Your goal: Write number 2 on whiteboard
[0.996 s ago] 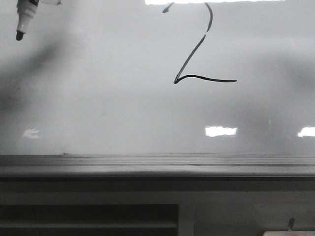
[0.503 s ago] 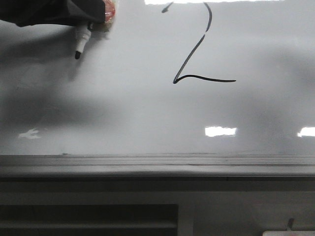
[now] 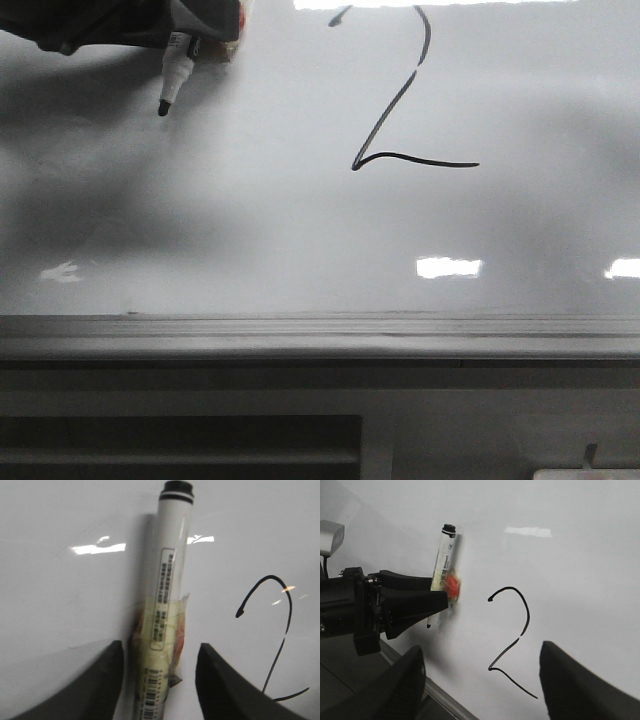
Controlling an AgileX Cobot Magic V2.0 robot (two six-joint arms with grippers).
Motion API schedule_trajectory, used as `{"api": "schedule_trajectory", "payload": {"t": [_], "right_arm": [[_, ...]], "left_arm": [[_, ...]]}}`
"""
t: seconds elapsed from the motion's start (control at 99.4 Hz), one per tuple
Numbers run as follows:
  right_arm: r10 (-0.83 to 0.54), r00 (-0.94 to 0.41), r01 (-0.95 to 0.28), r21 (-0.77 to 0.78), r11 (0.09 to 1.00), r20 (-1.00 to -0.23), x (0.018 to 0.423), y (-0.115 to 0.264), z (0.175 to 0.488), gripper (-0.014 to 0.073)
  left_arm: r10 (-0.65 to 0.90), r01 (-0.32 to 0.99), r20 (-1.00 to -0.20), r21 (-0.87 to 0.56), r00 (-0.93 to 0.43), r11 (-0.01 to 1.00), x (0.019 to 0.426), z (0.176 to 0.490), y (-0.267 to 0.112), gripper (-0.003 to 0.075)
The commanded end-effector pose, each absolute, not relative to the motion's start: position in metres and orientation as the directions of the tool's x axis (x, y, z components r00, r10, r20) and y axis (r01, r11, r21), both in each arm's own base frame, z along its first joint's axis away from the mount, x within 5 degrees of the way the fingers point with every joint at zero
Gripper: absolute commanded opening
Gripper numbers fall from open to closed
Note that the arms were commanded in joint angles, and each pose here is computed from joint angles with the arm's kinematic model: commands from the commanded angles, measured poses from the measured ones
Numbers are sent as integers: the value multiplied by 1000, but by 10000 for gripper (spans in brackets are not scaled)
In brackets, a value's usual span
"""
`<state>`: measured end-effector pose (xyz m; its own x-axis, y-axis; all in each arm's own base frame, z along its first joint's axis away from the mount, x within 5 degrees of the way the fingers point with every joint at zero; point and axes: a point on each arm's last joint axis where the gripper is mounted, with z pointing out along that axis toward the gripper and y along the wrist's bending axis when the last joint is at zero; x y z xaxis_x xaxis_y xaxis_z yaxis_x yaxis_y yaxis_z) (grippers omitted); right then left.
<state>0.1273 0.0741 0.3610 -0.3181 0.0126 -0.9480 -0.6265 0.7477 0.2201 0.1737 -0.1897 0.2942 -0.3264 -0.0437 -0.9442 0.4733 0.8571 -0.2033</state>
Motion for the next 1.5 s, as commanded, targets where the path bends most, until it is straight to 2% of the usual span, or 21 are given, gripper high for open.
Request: {"api": "schedule_trajectory", "payload": {"t": [0.0,0.201,0.493,0.564,0.644,0.735,0.775,0.805,1.016,1.097,1.258,1.318,1.328,1.489], "right_arm": [[65,-287,-614,236,753,-956,128,73,372,433],[56,-282,-613,225,757,-958,128,72,371,433],[65,-269,-600,220,769,-961,129,71,373,410],[70,-264,-594,219,774,-962,129,70,373,322],[73,-255,-593,216,776,-964,127,69,374,139],[66,-216,-595,185,782,-974,118,67,373,-74],[67,-197,-590,173,789,-978,112,64,369,-64],[67,-179,-584,161,796,-982,107,62,366,-62],[63,-38,-539,74,839,-997,61,46,322,-68],[70,-17,-532,68,844,-997,47,42,296,-68],[82,41,-544,47,838,-996,29,39,264,-68],[127,41,-542,85,836,-991,27,38,257,-68],[157,3,-523,132,842,-988,33,38,249,-68],[157,-10,-522,139,842,-988,34,38,244,-68]], "left_arm": [[-95,450,-961,-207,-259,869,177,312,-187,431],[-111,461,-969,-203,-219,864,171,324,-179,433],[-37,507,-999,-21,22,862,140,364,-135,429],[-28,513,-997,12,70,859,132,370,-125,407],[-28,535,-994,33,106,844,122,373,-114,331],[-38,591,-993,38,116,806,109,370,-106,152],[-39,612,-993,39,113,790,104,366,-102,22],[-42,630,-992,45,122,776,98,365,-99,-21],[-54,712,-993,39,108,701,71,331,-76,-20],[-68,716,-995,9,79,698,65,311,-67,-20],[-139,719,-987,-42,77,694,52,288,-48,-20],[-174,720,-981,-59,85,691,47,283,-42,-20],[-213,723,-971,-69,110,687,42,281,-35,-20],[-216,724,-970,-69,112,687,42,281,-34,-20]]}}
